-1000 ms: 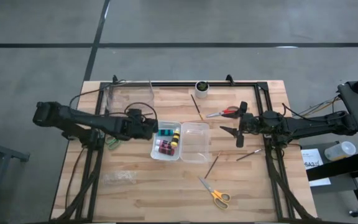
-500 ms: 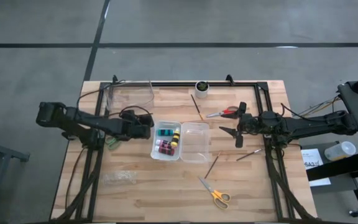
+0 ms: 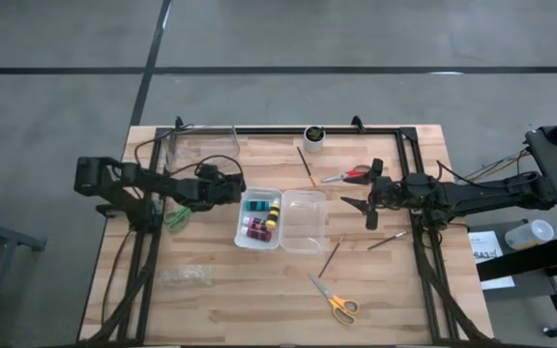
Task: Pick & Place Paint Supplies
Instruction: Put the silver paint brush into the bottom transparent bin
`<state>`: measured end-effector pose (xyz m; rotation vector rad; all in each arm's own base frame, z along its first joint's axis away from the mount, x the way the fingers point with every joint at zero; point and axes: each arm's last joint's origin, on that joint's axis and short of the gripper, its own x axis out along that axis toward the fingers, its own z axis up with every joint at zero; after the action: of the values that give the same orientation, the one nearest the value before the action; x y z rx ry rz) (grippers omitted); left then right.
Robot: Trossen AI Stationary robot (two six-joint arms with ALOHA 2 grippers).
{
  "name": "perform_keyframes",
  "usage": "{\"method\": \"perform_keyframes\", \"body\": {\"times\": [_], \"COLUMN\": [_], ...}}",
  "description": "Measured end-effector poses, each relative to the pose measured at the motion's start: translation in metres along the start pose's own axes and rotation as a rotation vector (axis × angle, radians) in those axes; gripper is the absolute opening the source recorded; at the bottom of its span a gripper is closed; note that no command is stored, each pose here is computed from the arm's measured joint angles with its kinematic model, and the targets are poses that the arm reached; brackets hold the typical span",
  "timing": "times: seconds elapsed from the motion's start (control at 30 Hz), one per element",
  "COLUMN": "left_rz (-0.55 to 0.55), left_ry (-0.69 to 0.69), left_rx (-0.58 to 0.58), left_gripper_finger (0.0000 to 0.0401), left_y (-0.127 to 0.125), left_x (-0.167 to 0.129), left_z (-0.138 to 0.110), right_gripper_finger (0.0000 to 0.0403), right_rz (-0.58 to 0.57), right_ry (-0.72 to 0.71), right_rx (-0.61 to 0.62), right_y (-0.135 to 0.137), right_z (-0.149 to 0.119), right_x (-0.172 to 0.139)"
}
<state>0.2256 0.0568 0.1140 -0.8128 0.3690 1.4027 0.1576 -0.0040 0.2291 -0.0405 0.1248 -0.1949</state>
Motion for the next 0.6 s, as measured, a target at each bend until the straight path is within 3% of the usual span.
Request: {"method": "perform_keyframes", "body": {"times": [0.23,0.43,0.6], "left_rz": [0.017,0.067,0.037], "left_ry": [0.003,0.006,0.098], "left_rx": [-0.035,0.034,0.012], "left_gripper_finger": [0.0195,0.0195,0.0195], "left_y": [-0.002,0.004,0.002], "left_x": [0.012,0.019,0.022], "left_z": [0.002,0.006,0.007], "right_gripper_finger": [0.0244,0.0244,0.0244], "right_rz": [0.0,0.0,0.0], "right_ry": [0.0,0.0,0.0], "right_rx": [0.0,0.0,0.0], "right_y": [0.0,0.0,0.0], "right_z": [0.0,0.0,0.0], "right_x": [0.0,0.0,0.0]}}
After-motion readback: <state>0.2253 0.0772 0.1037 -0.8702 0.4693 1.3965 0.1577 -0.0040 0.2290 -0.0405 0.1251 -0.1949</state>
